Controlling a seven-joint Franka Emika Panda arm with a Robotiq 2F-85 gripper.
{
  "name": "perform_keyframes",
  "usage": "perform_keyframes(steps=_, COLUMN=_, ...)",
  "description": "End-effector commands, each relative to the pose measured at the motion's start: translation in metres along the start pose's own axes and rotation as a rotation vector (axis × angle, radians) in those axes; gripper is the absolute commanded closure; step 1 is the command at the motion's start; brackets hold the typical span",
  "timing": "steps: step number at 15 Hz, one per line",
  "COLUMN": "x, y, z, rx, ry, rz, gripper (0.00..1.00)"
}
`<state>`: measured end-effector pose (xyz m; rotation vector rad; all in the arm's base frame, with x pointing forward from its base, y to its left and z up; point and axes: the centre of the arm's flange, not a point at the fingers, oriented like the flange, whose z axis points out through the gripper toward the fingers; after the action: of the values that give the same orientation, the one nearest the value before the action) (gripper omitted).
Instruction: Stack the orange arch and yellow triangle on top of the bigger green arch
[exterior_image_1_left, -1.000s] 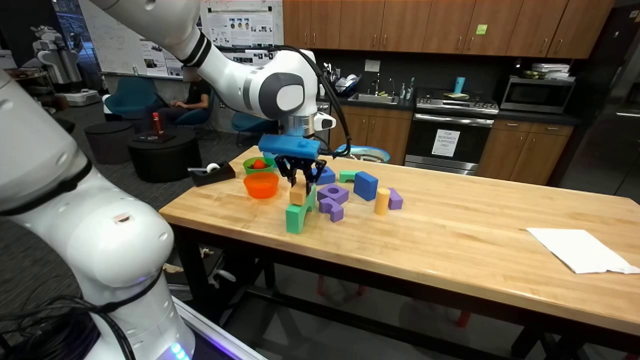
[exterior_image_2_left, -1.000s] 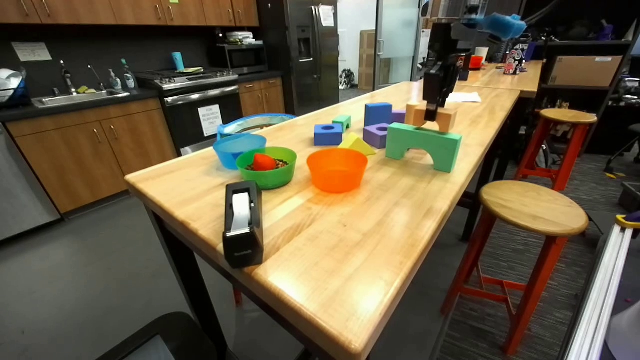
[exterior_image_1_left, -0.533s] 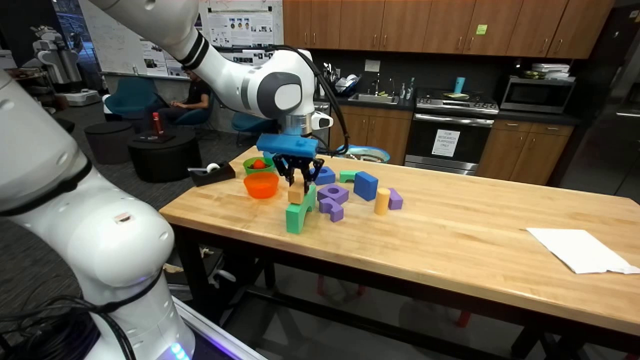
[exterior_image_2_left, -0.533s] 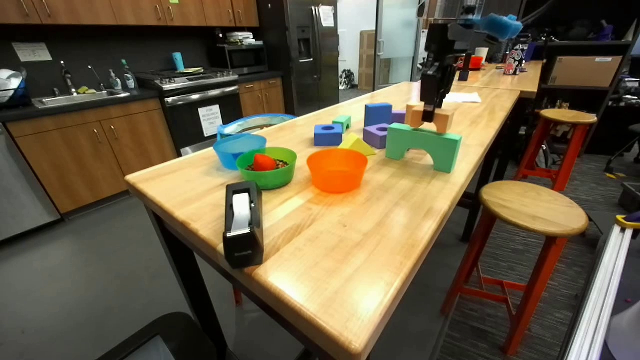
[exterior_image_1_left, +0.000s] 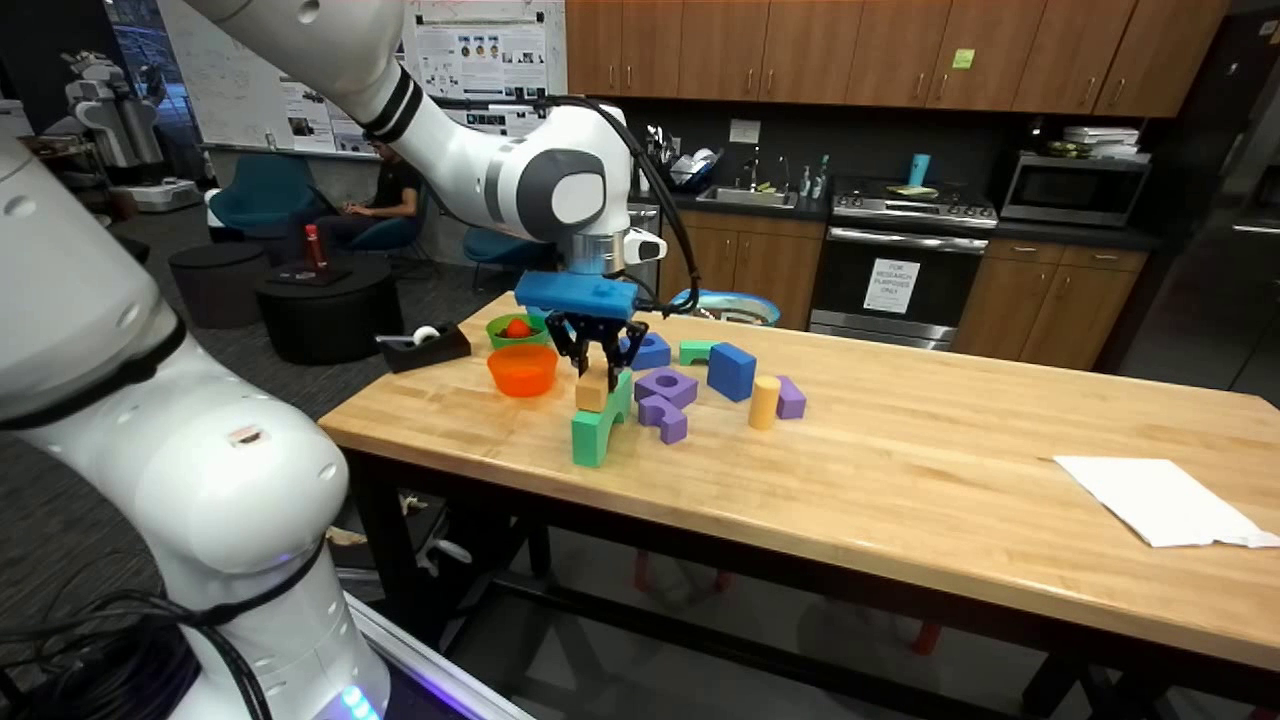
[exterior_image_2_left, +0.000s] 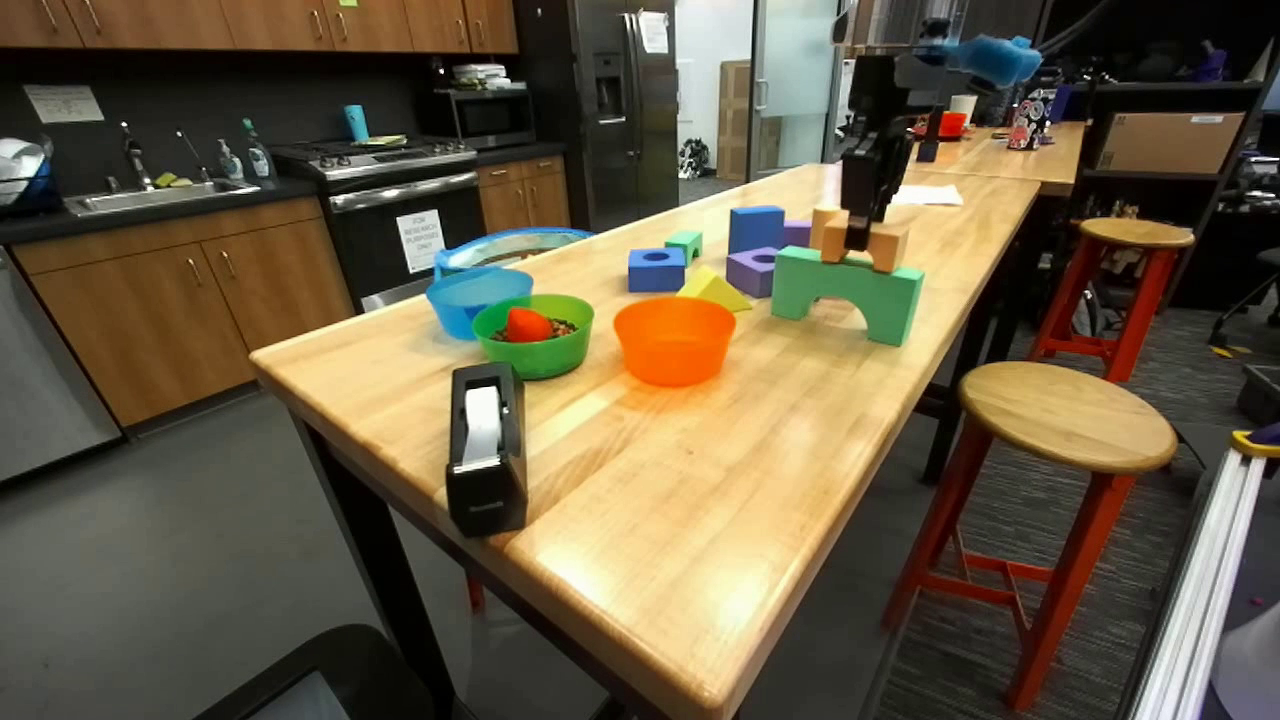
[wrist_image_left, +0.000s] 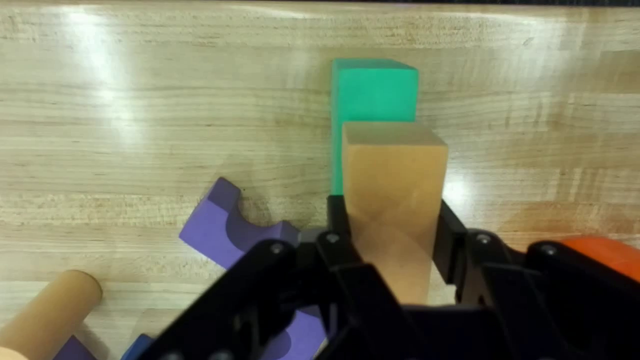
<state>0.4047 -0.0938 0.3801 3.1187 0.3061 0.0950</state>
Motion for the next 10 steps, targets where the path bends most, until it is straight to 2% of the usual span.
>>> perform_keyframes(steps=1, x=0.0057, y=0.0032, z=-0.0001, rx=0.001, ry=-0.017, rz=-0.018, gripper=0.7)
perform_keyframes(steps=2, x=0.0058, y=0.0029, z=0.0002, rx=0.002, ry=-0.018, rz=-0.022, gripper=0.34)
perform_keyframes(steps=4, x=0.0054, y=0.0032, z=-0.0002, rx=0.001, ry=-0.018, rz=-0.019, gripper=0.28)
perform_keyframes(steps=8, x=0.0044, y=0.0034, z=-0.0044, rx=0.0, ry=-0.013, rz=-0.019, gripper=0.03)
perform_keyframes(steps=10, x=0.0039, y=0.0034, z=-0.0092, rx=0.0, ry=-0.004, rz=-0.022, gripper=0.0)
